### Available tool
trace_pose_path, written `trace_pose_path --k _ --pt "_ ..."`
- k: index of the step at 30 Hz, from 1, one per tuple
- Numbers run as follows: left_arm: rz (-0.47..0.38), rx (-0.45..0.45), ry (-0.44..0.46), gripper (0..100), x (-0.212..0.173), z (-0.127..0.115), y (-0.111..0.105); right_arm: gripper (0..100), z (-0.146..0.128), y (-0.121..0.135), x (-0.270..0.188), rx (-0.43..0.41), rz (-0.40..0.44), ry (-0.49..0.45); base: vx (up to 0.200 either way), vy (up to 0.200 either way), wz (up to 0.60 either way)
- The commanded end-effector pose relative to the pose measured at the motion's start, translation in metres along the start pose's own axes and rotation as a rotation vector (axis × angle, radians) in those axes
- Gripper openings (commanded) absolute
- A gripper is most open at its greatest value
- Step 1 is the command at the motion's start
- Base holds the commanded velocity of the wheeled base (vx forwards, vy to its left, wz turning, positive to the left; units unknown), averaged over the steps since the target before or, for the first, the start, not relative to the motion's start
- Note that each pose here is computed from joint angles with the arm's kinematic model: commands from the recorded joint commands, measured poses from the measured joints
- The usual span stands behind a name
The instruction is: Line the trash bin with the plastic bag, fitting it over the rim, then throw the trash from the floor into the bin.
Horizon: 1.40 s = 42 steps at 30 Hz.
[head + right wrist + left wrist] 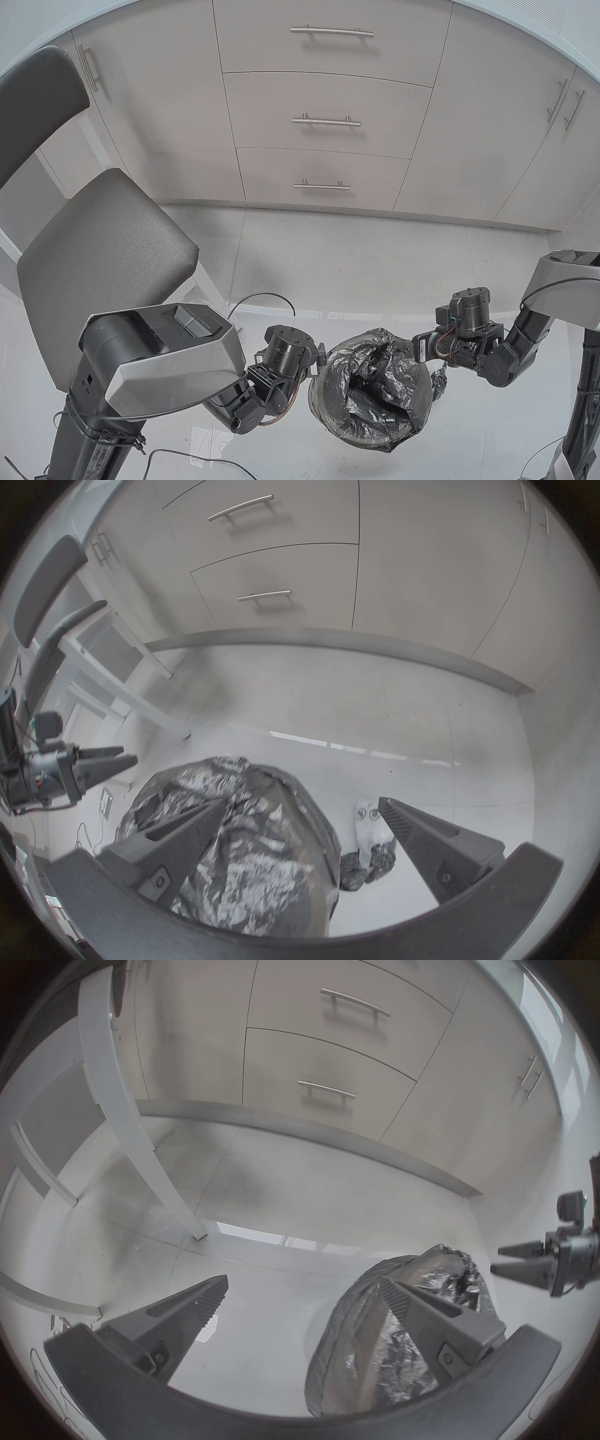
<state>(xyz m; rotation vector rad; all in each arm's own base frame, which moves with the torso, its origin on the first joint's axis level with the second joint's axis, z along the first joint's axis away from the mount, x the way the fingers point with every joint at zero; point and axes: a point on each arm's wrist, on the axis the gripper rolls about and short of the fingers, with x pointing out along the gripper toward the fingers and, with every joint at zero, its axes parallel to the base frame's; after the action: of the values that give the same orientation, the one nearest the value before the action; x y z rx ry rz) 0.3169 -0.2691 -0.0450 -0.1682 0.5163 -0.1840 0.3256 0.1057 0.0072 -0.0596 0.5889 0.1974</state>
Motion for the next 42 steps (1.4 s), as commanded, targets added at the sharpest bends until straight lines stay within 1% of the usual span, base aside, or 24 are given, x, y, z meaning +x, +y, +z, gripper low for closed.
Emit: trace_pose_path --k 1,3,6,9,11,13,15,16,17,18,20,25,27,30,32,33,34,35,36,37,42 --pt "-0.049 -0.02 -0.012 100 -0.023 0.009 -0.015 100 -0.02 0.011 -0.027 -0.02 0.054 0.038 0.0 0.0 0.0" --pt "-0.068 -0.01 0.003 100 -0.029 0.002 -0.022 100 -0.032 0.014 -0.033 -0.027 0.066 0.039 0.0 0.0 0.0" --pt "-0.082 -0.004 0.016 100 -0.034 -0.004 -0.027 100 -0.046 0.015 -0.037 -0.034 0.071 0.045 0.0 0.0 0.0" --pt "-0.087 0.017 0.035 100 -0.036 -0.013 -0.029 100 -0.062 0.014 -0.038 -0.035 0.068 0.043 0.0 0.0 0.0" --pt "-0.09 0.028 0.041 100 -0.037 -0.016 -0.03 100 -0.066 0.013 -0.037 -0.033 0.065 0.045 0.0 0.0 0.0" --pt "-0.092 0.049 0.057 100 -0.038 -0.024 -0.032 100 -0.075 0.012 -0.036 -0.018 0.063 0.05 0.0 0.0 0.0" --pt "-0.096 0.077 0.064 100 -0.039 -0.027 -0.033 100 -0.083 0.011 -0.036 -0.016 0.062 0.06 0.0 0.0 0.0" --pt "-0.096 0.077 0.064 100 -0.039 -0.027 -0.033 100 -0.083 0.011 -0.036 -0.016 0.062 0.06 0.0 0.0 0.0" --pt "-0.093 0.114 0.072 100 -0.037 -0.032 -0.033 100 -0.088 0.011 -0.035 -0.015 0.061 0.062 0.0 0.0 0.0" --pt "-0.093 0.126 0.077 100 -0.037 -0.035 -0.033 100 -0.091 0.01 -0.035 -0.014 0.06 0.062 0.0 0.0 0.0" --pt "-0.097 0.139 0.082 100 -0.037 -0.037 -0.034 100 -0.093 0.009 -0.034 -0.012 0.058 0.054 0.0 0.0 0.0" --pt "-0.087 0.219 0.108 100 -0.036 -0.048 -0.03 100 -0.097 0.007 -0.034 -0.003 0.051 0.072 0.0 0.0 0.0" --pt "-0.084 0.236 0.116 100 -0.035 -0.052 -0.03 100 -0.098 0.007 -0.034 0.007 0.049 0.076 0.0 0.0 0.0" --pt "-0.065 0.263 0.155 100 -0.034 -0.056 -0.028 100 -0.099 0.004 -0.032 0.027 0.017 0.078 0.0 0.0 0.0" --pt "-0.054 0.267 0.169 100 -0.032 -0.055 -0.027 100 -0.099 0.001 -0.032 0.04 -0.009 0.077 0.0 0.0 0.0" --pt "-0.054 0.267 0.169 100 -0.032 -0.055 -0.027 100 -0.099 0.001 -0.032 0.04 -0.009 0.077 0.0 0.0 0.0" --pt "-0.049 0.268 0.173 100 -0.031 -0.055 -0.026 100 -0.099 -0.003 -0.032 0.045 -0.04 0.076 0.0 0.0 0.0" --pt "-0.049 0.268 0.174 100 -0.031 -0.055 -0.026 100 -0.099 -0.003 -0.033 0.046 -0.044 0.077 0.0 0.0 0.0" --pt "-0.046 0.272 0.18 100 -0.031 -0.055 -0.026 100 -0.099 -0.006 -0.032 0.051 -0.072 0.075 0.0 0.0 0.0" --pt "-0.043 0.275 0.185 100 -0.031 -0.055 -0.026 100 -0.098 -0.008 -0.033 0.055 -0.084 0.074 0.0 0.0 0.0" --pt "-0.037 0.271 0.188 100 -0.03 -0.054 -0.025 100 -0.1 -0.013 -0.034 0.079 -0.119 0.08 0.0 0.0 0.0"
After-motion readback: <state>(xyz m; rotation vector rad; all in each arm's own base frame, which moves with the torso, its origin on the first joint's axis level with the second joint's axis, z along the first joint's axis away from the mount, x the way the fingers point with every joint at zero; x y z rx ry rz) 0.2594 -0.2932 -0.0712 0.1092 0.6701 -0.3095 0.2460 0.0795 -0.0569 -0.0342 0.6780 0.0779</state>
